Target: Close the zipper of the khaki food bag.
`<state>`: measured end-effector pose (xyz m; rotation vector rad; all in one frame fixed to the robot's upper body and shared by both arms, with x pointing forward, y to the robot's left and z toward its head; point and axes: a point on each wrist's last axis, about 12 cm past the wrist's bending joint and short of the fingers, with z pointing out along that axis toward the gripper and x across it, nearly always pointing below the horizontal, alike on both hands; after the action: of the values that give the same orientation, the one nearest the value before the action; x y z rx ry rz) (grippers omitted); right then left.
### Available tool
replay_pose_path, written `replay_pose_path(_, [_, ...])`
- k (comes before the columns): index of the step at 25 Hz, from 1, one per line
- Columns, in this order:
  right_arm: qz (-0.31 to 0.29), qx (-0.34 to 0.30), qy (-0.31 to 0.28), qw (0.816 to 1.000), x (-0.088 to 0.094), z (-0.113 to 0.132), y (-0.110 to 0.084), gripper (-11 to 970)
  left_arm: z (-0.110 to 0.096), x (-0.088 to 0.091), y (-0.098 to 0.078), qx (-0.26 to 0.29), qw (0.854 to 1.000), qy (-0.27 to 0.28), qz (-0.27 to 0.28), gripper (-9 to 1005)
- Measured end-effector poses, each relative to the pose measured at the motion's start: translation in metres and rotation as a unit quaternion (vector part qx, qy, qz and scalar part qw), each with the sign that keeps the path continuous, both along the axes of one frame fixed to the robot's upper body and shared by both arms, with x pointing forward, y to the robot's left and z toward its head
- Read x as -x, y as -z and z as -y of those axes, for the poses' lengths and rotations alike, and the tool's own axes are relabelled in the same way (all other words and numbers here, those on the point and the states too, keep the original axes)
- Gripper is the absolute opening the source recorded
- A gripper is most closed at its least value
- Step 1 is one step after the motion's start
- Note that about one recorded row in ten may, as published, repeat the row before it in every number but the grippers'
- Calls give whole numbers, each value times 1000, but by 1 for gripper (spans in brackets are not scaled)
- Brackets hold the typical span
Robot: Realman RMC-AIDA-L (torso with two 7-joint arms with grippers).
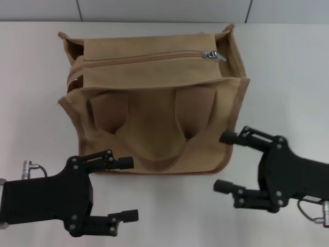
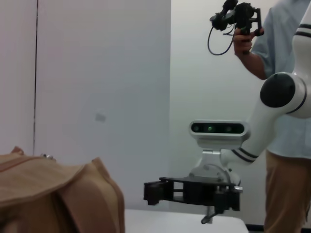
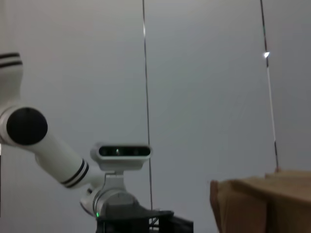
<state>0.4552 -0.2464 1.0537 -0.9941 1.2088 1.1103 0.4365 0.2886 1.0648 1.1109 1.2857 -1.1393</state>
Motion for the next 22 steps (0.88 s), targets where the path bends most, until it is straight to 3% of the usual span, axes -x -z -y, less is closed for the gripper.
replay_pose_path(4, [-17,20,-2,1000,-3,-7,6,803,6,-1,10,-17,1000,-22,-10,833])
replay_pose_path(10, [-41,49,-29,998,-8,-15,10,800,9,1,16,-36,999,-13,-21,833])
replay_pose_path(16, [-53,39,7,998,-12,-10,10,788,9,2,16,-34,999,-13,-22,833])
replay_pose_path(22, [-96,80,-58,991,-16,-15,8,788,10,1,15,-34,999,-9,-22,833])
